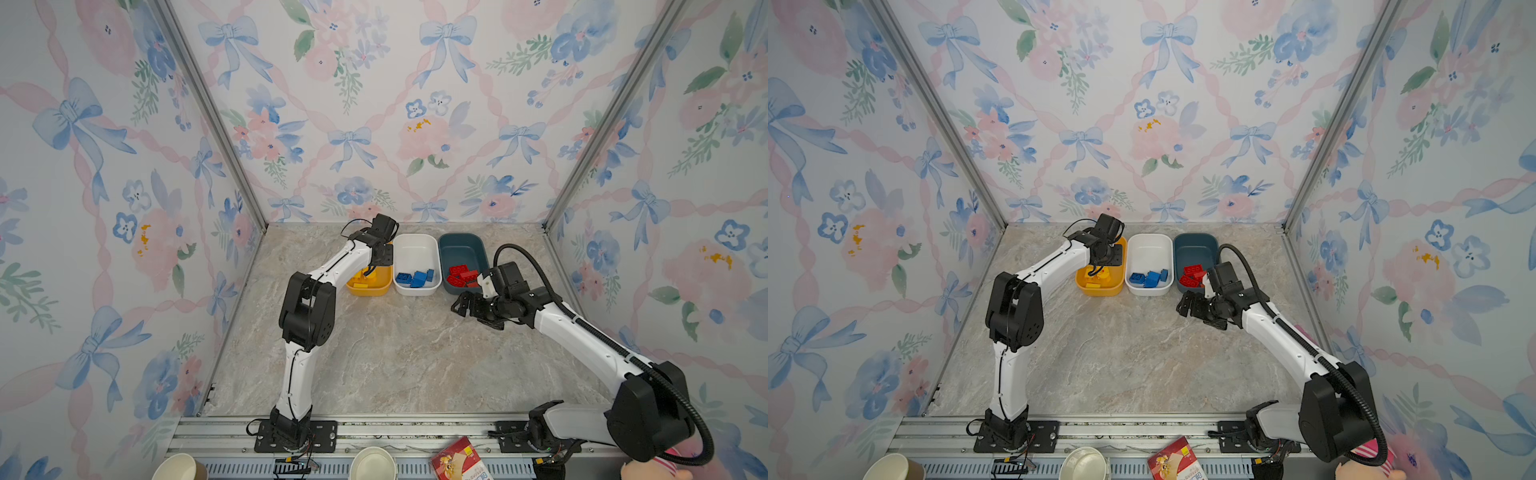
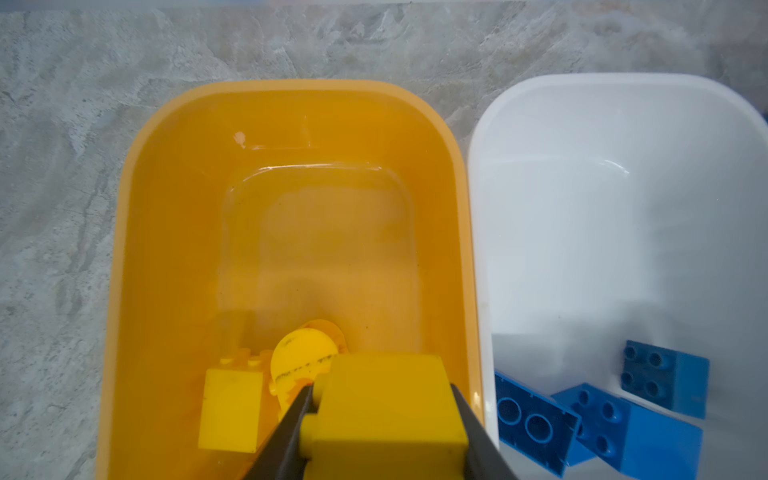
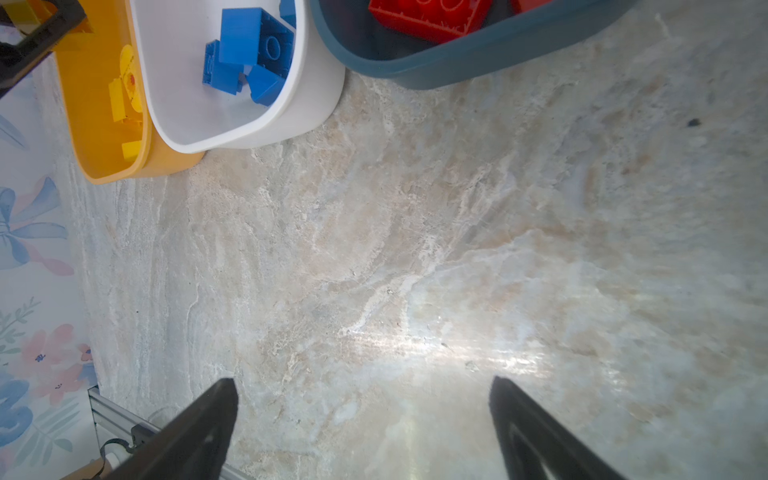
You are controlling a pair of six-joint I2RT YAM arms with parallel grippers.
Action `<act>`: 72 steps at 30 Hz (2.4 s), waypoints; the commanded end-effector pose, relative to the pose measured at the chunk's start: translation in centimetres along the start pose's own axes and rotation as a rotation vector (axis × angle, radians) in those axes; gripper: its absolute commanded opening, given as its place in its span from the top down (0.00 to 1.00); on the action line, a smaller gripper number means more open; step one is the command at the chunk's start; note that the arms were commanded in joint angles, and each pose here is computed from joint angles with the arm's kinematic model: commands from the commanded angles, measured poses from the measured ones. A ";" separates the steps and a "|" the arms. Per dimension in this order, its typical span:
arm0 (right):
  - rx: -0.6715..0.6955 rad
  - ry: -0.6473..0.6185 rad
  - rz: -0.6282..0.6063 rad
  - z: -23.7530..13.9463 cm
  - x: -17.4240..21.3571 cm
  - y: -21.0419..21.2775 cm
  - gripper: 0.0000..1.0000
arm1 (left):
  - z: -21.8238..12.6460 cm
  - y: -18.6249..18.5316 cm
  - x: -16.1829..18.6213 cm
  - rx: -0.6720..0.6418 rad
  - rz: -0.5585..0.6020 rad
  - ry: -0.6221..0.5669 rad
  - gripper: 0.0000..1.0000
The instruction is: Sort the legos into containers by color
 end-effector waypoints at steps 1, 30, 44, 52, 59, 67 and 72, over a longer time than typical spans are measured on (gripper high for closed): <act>-0.007 0.009 0.007 -0.3 -0.4 0.4 0.03 | 1.1 0.0 0.1 -0.013 0.018 0.016 0.63; -0.012 -0.001 -0.002 -0.4 -0.5 0.4 0.03 | -1.6 0.7 -0.4 -0.011 -0.020 -0.016 0.36; 0.023 -0.035 -0.097 -1.3 -3.3 0.7 0.03 | -8.0 2.9 -1.0 -0.007 -0.025 -0.168 0.15; 0.095 -0.115 -0.193 -1.5 -6.0 -0.7 0.03 | -11.3 6.9 1.4 -0.019 -0.056 -0.332 0.02; 0.166 -0.280 -0.271 -3.6 -9.4 -2.6 0.03 | -13.0 11.0 3.0 -0.054 -0.069 -0.473 0.02; 0.428 -0.487 -0.316 -5.2 -12.6 -8.2 0.03 | -14.4 15.1 3.0 -0.122 -0.092 -0.630 0.02; 0.524 -0.587 -0.370 -4.7 -12.7 -10.5 0.03 | -14.4 17.5 4.1 -0.159 -0.091 -0.702 0.02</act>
Point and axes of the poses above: each gripper's point midway between its finger pads, its own z axis out along the fingers, its own y axis along the line the jaws close on, x = y × z, the point moved 1 cm from there along -z, back along the fingers, and after that the axes turned 8 degrees about -z, right-handed, at the moved point
